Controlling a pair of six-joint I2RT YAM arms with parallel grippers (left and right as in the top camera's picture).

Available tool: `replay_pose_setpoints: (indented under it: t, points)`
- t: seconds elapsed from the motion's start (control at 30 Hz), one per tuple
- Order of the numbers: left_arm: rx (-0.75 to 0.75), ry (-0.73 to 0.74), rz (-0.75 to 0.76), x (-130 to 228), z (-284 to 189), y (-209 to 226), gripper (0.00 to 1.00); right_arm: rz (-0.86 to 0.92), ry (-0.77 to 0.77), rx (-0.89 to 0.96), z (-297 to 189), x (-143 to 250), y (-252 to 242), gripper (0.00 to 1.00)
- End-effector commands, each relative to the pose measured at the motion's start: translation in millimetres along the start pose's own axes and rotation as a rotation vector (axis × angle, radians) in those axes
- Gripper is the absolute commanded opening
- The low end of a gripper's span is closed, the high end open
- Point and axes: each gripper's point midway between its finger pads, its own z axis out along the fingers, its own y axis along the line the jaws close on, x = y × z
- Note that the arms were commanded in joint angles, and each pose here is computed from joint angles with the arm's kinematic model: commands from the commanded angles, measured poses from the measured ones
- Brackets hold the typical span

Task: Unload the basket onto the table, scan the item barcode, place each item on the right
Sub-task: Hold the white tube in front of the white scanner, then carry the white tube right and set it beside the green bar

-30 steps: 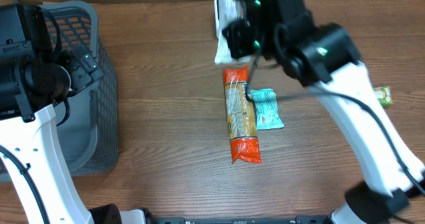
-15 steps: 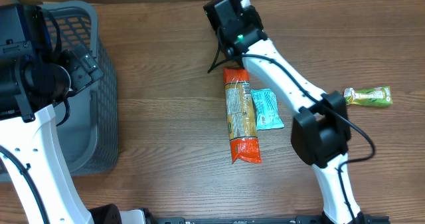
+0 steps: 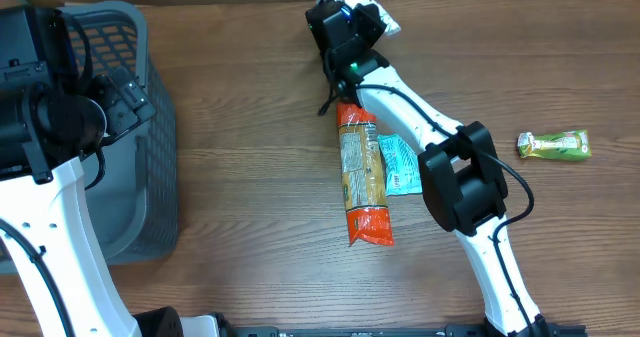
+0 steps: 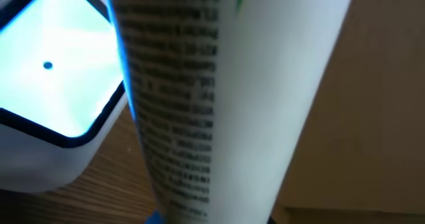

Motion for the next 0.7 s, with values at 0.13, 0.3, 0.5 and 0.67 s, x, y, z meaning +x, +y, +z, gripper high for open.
replay_pose_setpoints:
  t: [0.13,0.3,0.5,0.67]
  points:
    - [-0.014,-0.008,0.007,-1.7,0.0,3.4,1.00,-0.016,0.065,0.043,35.0,26.3,-14.6,0.04]
    - [-0.014,-0.008,0.007,-1.7,0.0,3.4,1.00,-0.041,0.077,0.021,43.6,34.0,3.5,0.04]
    - [-0.014,-0.008,0.007,-1.7,0.0,3.4,0.99,-0.052,0.054,-0.017,41.5,30.4,17.8,0.04]
    - [-0.014,-0.008,0.007,-1.7,0.0,3.4,0.99,-0.053,0.053,-0.017,40.9,29.9,18.3,0.04]
